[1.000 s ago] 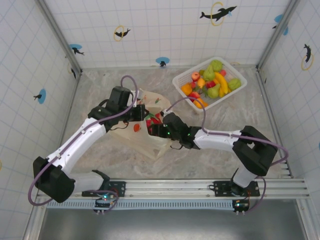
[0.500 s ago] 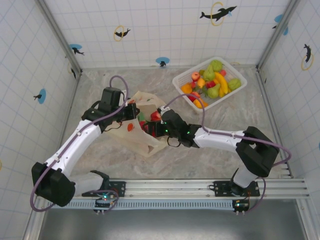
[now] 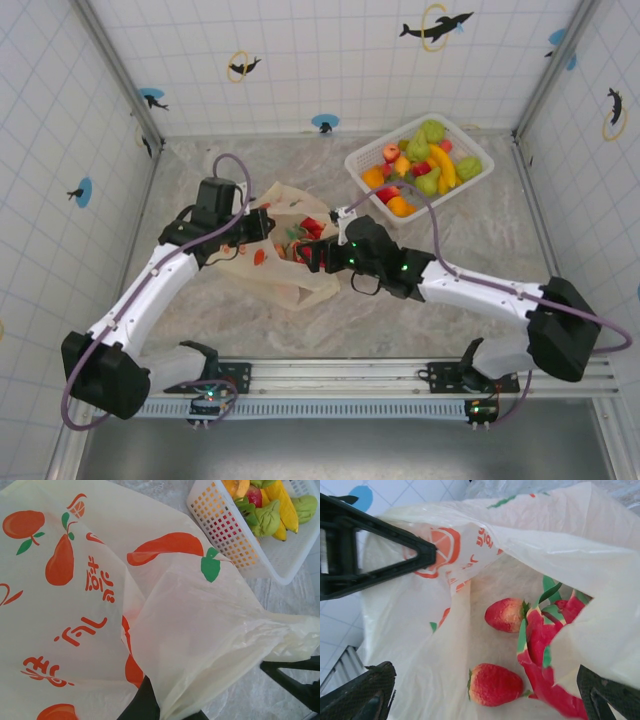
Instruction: Place the fake fruits into the plastic bag and tie a complex knot
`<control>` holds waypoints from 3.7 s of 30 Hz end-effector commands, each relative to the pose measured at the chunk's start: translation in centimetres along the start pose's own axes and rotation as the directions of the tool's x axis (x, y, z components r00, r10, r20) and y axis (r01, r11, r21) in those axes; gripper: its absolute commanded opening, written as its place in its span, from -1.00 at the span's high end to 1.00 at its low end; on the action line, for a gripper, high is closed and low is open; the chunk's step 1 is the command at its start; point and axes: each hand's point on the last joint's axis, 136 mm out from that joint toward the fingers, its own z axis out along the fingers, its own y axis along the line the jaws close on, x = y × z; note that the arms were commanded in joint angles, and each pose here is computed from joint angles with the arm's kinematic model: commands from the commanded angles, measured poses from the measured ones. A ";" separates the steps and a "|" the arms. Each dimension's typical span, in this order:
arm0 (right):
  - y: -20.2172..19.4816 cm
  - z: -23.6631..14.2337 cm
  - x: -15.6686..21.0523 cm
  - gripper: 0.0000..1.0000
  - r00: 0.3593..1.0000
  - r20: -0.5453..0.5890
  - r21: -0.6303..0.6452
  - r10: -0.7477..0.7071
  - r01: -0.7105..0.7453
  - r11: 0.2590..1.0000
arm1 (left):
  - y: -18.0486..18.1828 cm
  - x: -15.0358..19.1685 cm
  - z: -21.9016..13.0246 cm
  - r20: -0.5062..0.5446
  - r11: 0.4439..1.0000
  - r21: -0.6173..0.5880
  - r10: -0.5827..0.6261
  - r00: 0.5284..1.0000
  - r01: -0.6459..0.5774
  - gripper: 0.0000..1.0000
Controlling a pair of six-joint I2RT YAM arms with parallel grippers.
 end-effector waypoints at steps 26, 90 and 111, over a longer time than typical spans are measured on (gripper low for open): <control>-3.1 -2.1 2.3 -0.73 0.933 -0.247 -0.179 -0.263 0.223 0.958 | -0.7 -0.1 0.1 -0.006 0.999 0.043 0.019 1.000 -0.018 1.00; -2.7 -2.6 -4.9 1.00 0.997 -0.008 -0.095 -0.073 0.072 0.993 | -6.0 17.3 -4.9 -0.178 0.978 0.092 -0.168 0.970 0.186 -0.43; -2.8 -2.4 -4.5 1.00 0.998 -0.011 -0.105 -0.054 0.052 0.993 | -9.1 21.1 0.6 -0.278 0.969 0.110 -0.182 0.943 0.219 -0.16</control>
